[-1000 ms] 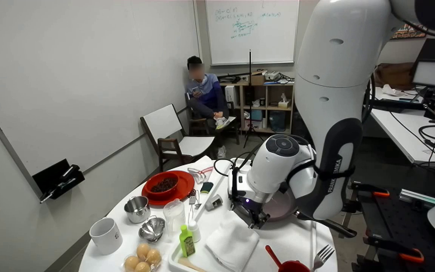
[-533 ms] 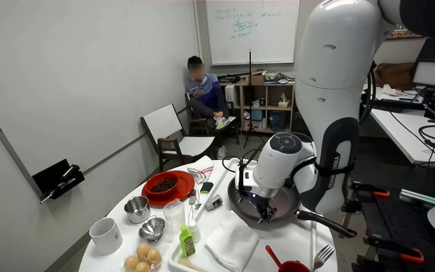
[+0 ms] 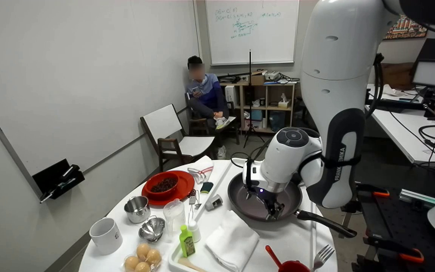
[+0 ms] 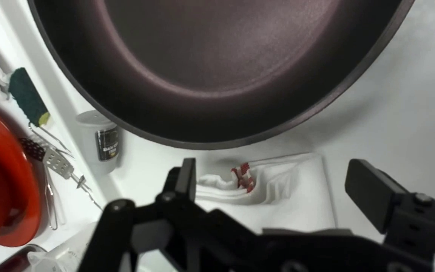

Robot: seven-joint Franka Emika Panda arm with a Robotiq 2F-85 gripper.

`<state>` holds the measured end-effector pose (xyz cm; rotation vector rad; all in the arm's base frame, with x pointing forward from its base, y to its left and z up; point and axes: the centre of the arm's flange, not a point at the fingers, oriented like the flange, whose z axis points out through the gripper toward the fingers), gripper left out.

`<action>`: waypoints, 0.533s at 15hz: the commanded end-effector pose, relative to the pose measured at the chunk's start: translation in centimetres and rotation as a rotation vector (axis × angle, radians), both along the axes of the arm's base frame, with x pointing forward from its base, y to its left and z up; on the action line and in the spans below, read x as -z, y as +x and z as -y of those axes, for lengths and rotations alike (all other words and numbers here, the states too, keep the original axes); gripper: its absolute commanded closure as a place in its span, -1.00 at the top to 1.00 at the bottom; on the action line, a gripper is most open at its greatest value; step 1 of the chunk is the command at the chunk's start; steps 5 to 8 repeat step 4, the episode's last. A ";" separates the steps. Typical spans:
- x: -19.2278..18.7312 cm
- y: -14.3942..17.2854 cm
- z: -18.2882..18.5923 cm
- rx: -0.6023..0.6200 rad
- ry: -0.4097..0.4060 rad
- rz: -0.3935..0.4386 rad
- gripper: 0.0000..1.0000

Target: Use the cloth to wipe the frying pan.

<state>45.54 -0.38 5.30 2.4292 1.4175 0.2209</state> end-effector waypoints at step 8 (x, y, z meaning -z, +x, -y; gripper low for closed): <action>-0.2 0.0 0.0 0.002 0.003 0.002 1.00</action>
